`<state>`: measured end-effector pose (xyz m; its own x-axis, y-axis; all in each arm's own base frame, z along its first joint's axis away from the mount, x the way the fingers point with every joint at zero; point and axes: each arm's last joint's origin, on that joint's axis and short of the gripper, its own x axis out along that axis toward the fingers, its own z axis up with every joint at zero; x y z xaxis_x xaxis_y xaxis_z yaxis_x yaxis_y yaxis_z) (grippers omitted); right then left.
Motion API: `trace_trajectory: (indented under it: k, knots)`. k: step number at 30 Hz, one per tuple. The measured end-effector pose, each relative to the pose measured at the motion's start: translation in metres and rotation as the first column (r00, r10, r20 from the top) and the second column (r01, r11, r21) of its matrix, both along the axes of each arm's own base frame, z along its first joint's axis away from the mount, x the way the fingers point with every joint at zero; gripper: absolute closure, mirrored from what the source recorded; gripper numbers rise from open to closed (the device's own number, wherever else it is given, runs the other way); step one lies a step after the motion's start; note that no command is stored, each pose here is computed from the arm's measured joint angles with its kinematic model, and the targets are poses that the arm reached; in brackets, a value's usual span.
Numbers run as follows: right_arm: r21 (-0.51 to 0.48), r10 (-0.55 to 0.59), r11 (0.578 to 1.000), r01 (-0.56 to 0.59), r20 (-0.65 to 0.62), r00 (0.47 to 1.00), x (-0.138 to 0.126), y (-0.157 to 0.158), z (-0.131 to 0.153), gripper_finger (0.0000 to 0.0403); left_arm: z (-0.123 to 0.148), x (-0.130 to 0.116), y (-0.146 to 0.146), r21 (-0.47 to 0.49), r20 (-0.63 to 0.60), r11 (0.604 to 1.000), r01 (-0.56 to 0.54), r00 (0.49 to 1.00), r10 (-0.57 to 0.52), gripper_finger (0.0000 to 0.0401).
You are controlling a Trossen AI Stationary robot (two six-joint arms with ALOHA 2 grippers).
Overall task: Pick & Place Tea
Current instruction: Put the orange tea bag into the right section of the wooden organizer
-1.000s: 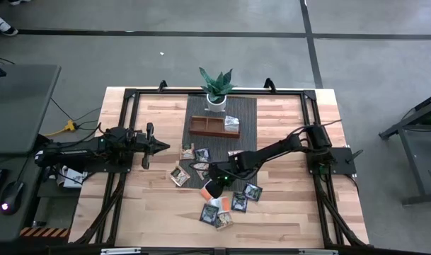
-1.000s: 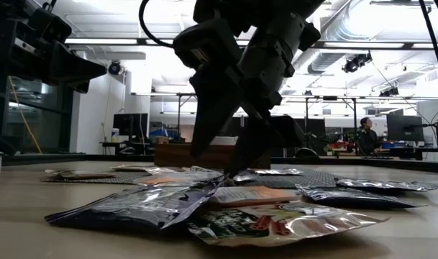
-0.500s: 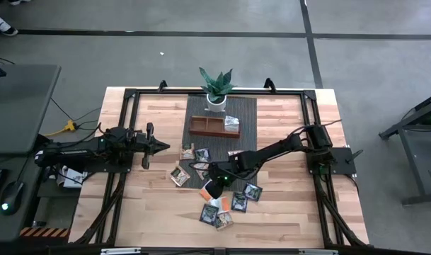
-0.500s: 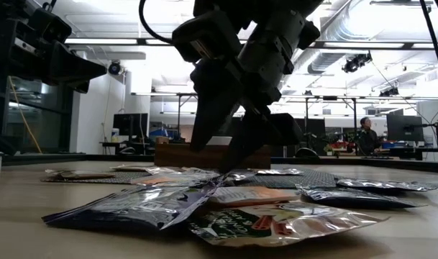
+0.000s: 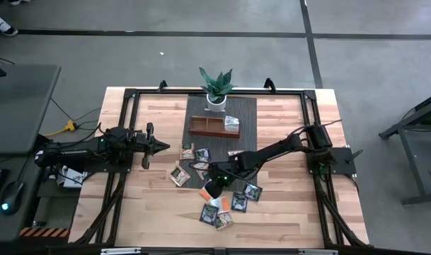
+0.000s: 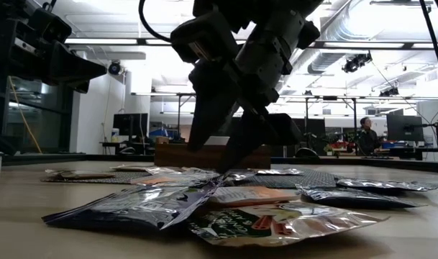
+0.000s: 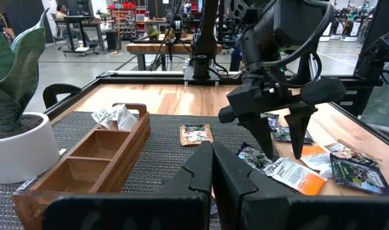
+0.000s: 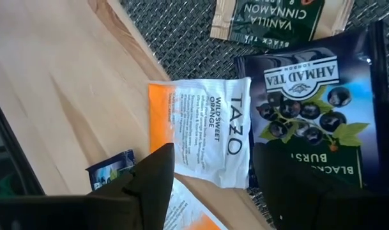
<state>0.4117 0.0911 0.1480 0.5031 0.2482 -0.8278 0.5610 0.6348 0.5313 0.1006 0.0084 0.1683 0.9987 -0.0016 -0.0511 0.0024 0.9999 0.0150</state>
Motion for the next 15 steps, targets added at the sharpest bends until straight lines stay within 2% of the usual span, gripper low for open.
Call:
trace_trajectory:
  k: [15]
  knots:
    - [-0.007,-0.005,1.0,0.005,0.018,1.0,0.005,0.004,-0.012,0.0202,0.0,0.0,0.0,0.0,0.0,1.0,0.0,1.0,0.0,0.04]
